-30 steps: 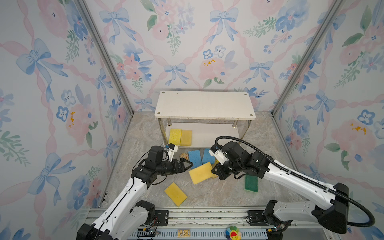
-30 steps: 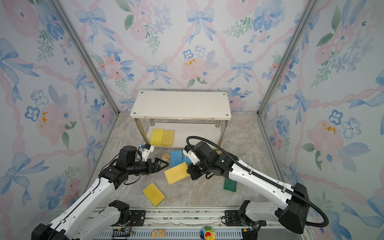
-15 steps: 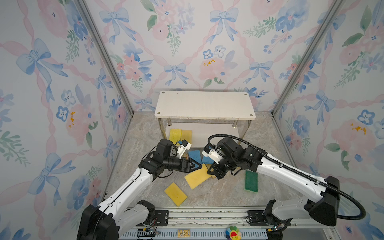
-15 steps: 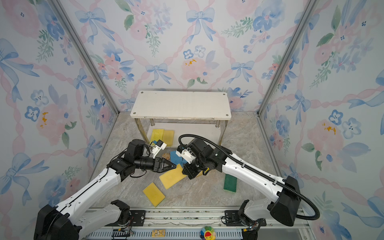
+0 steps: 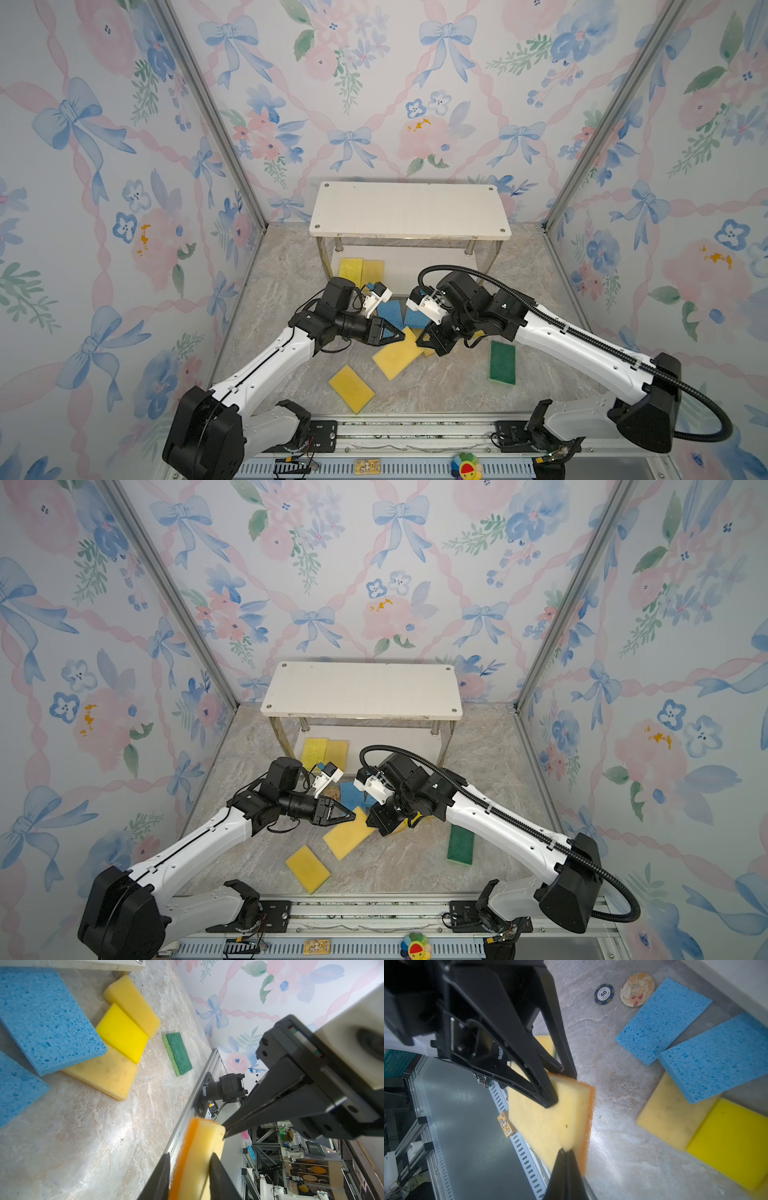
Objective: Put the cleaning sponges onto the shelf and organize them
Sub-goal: 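Lift the sponge toward the left gripper while the left gripper reaches to it, then hold the sponge between both grippers in front of the shelf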
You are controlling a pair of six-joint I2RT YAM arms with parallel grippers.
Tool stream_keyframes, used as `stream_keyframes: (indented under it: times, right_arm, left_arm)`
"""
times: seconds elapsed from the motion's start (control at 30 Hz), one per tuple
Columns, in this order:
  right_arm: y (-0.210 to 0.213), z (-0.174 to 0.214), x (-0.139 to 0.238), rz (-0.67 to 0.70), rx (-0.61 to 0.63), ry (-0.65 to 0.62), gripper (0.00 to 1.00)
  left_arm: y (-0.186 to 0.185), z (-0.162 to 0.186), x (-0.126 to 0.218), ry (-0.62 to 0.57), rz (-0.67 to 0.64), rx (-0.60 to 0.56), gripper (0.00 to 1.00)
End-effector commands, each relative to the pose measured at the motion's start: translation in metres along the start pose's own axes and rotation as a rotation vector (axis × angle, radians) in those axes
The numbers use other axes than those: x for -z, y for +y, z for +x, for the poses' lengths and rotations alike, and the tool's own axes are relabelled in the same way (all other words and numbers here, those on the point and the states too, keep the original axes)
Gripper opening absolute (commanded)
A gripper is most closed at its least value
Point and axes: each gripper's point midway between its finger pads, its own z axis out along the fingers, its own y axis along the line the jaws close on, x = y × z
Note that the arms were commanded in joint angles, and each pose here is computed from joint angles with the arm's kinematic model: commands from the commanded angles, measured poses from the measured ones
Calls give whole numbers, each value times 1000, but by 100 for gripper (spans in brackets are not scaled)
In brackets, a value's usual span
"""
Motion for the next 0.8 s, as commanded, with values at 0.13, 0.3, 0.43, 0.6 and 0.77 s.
stream_keyframes:
  times: [0.13, 0.3, 0.43, 0.6, 0.77]
  right_arm:
    - [-11, -6, 1, 19, -23, -31, 8]
    - [-42, -7, 23, 143, -130, -79, 54]
    - [-64, -8, 56, 258, -357, -242, 66]
    - [-61, 10, 45, 242, -595, -398, 71]
    - [-32, 8, 27, 272, -556, -441, 73]
  left_arm:
    - [-7, -4, -3, 12, 40, -37, 1]
    - [5, -16, -2, -34, -30, 27, 0]
    - [30, -45, 15, -237, -209, 169, 0]
    - [54, -63, 51, -670, -254, 421, 0]
    - [69, -52, 58, -896, -138, 612, 0]
